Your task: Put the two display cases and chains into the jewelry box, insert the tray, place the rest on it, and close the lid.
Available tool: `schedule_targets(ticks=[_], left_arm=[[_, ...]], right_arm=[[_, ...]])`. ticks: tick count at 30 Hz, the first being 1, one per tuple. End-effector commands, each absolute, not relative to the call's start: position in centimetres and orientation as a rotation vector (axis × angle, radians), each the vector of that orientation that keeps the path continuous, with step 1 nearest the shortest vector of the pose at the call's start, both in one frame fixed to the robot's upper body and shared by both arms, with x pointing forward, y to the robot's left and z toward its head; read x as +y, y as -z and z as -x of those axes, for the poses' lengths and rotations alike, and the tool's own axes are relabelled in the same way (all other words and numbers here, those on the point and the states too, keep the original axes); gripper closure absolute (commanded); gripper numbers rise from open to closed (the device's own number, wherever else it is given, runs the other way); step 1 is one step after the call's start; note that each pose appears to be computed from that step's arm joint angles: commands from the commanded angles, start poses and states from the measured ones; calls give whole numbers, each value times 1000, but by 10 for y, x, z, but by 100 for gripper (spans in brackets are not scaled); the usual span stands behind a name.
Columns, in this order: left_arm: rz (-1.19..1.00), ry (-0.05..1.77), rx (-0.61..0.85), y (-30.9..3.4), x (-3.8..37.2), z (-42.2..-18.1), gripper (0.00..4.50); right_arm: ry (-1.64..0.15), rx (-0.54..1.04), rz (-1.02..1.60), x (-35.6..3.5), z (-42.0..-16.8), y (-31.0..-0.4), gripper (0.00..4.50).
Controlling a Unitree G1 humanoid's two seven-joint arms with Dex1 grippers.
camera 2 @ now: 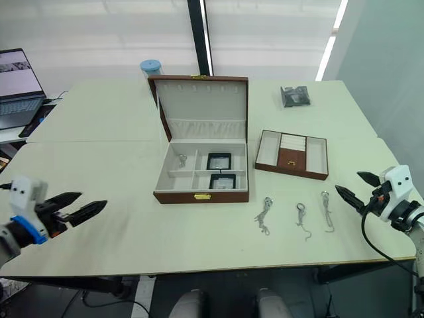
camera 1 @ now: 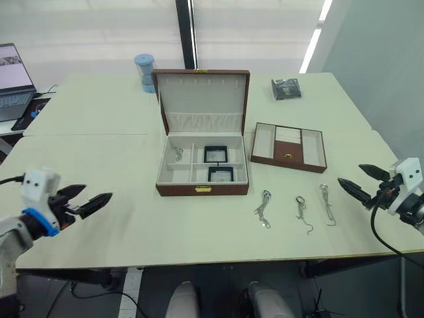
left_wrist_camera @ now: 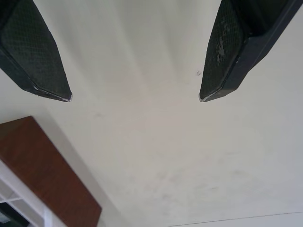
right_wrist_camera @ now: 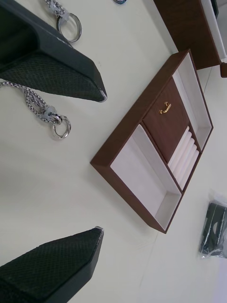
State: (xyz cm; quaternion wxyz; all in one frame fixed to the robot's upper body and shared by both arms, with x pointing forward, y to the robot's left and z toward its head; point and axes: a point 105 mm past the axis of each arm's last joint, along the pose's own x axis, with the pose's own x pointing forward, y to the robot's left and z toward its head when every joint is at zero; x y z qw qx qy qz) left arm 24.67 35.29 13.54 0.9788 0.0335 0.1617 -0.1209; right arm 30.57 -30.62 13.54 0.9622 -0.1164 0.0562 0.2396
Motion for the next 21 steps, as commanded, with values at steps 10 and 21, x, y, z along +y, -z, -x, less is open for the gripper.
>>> schedule_targets(ticks=[10,21], left_arm=[[-148,-70,151,-140,398,-233,5],[-143,-61,130,-140,390,-235,5]], right_arm=[[-410,39,266,-313,-315,-147,0],[-419,39,259,-309,-314,-145,0]])
